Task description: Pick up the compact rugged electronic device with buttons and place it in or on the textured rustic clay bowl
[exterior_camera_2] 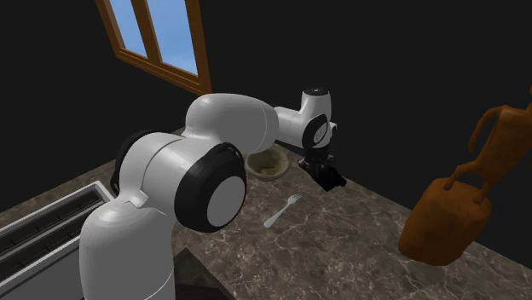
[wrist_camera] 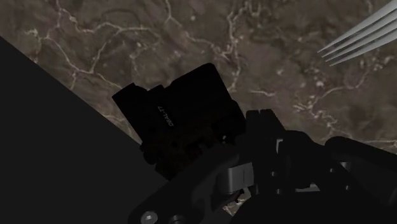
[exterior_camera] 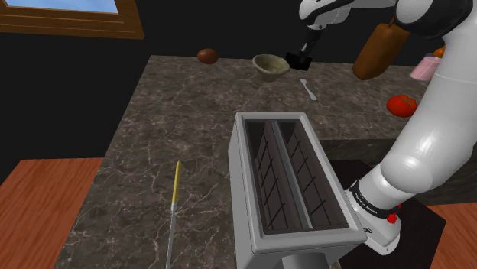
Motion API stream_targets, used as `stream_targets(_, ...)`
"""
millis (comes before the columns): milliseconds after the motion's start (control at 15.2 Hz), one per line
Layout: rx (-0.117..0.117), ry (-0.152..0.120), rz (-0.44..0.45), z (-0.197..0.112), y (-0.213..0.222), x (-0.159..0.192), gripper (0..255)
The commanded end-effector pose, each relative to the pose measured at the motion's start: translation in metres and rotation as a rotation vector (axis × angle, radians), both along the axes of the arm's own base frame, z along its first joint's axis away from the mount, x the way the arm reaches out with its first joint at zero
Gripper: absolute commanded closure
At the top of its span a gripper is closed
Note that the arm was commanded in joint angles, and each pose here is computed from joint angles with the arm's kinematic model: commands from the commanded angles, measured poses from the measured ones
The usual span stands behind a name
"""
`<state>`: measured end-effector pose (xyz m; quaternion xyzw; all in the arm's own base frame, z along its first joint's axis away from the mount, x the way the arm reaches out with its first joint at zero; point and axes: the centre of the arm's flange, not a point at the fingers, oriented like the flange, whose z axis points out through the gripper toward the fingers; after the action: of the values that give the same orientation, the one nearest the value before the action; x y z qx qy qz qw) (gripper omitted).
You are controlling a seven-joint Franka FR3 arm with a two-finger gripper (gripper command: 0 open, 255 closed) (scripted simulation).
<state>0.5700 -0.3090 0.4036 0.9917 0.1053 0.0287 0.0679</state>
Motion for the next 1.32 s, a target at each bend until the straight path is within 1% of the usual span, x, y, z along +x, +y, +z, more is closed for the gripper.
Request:
stream_targets(0, 0.000, 0.000, 0.000, 0.000, 0.000, 0.000, 255)
stream_targets(198, 0.000, 0.000, 0.000, 0.000, 0.000, 0.000, 255)
stream_targets(264, 0.000, 0.000, 0.000, 0.000, 0.000, 0.000, 0)
stream_targets(462, 0.084, -0.066, -0.278, 0.032, -0.017, 0.016, 0)
stream_targets(528, 0.108, -0.084, -0.355, 0.041, -0.023, 0.019, 0)
stream_targets(990, 0.108, -0.084, -0.355, 0.005, -0.025, 0.023, 0)
stream_targets(1254, 0.108, -0.084, -0.355, 0.002, -0.025, 0.024, 0)
